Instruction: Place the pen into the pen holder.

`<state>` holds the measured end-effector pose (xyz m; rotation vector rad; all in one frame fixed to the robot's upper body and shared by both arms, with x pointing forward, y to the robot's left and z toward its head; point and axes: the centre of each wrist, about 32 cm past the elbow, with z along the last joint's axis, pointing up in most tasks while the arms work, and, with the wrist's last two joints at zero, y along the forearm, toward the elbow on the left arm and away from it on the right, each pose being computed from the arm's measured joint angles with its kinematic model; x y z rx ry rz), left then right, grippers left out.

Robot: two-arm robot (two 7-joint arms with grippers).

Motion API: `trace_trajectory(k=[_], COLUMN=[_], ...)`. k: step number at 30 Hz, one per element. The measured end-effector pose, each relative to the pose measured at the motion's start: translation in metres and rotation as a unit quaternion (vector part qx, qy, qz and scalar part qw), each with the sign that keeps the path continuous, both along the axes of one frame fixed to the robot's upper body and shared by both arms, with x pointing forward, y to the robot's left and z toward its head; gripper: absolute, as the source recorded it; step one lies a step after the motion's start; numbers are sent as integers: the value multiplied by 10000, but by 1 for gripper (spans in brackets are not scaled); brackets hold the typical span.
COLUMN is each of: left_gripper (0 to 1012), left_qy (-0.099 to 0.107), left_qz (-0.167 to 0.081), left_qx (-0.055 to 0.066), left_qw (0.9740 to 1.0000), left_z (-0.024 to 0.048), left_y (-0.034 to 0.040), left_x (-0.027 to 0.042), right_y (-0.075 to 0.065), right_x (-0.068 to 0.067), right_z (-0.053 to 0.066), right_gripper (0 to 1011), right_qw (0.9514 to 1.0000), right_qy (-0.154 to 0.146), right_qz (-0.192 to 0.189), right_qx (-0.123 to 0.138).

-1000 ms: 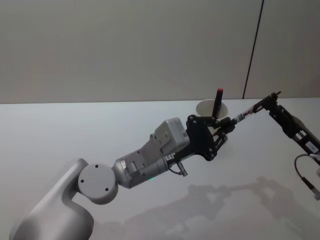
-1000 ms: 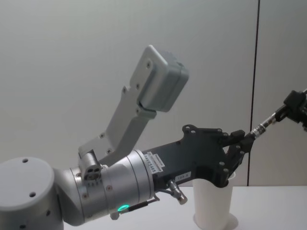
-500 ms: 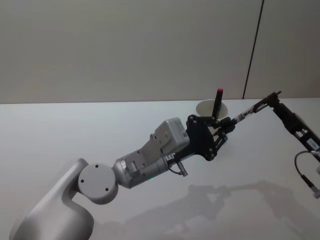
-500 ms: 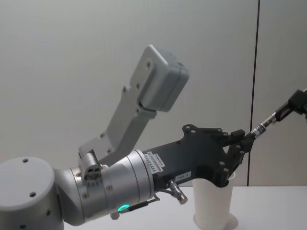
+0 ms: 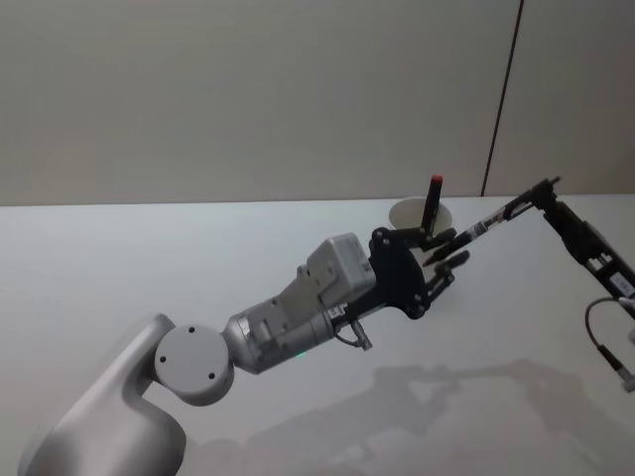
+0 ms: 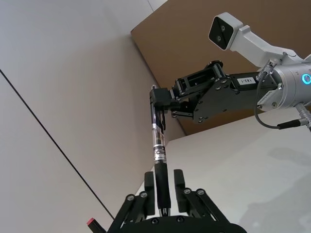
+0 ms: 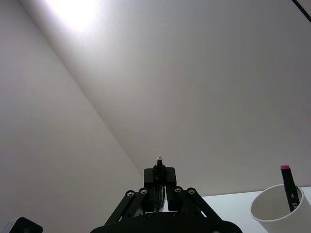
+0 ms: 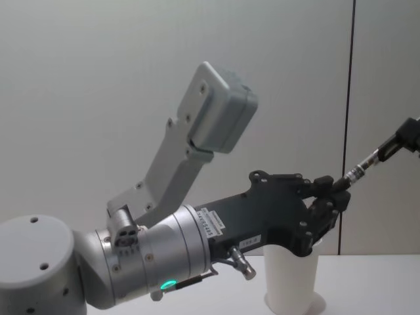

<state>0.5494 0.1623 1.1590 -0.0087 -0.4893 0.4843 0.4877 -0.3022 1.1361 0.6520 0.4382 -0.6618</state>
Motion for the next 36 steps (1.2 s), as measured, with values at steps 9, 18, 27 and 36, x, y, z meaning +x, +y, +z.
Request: trace_trajectory(k=[9,18,27,36], left_gripper=[497,777,1003,1003], left_qy=[2,2,2,2], left_qz=[-1,-2,-2,-2], left_qx=[-1,-1,-1,-1], left_qw=[10000,10000,10000,10000], left_z=[0,0,0,0], left_y=[-2,-3,-3,-3], left_x=[0,0,0,-1], right_y=[10,-4,-98,-221], right_x=[0,21,101,219], right_z=[4,38,125,222], right_gripper=[129,129,129,129], right_qw=[10000,9996,9971,9921], right_qy=[-20,-157,-415,-630], right_qz=[-1,-40,-170,-342], right_qx=[-24,-227,-618,-1034])
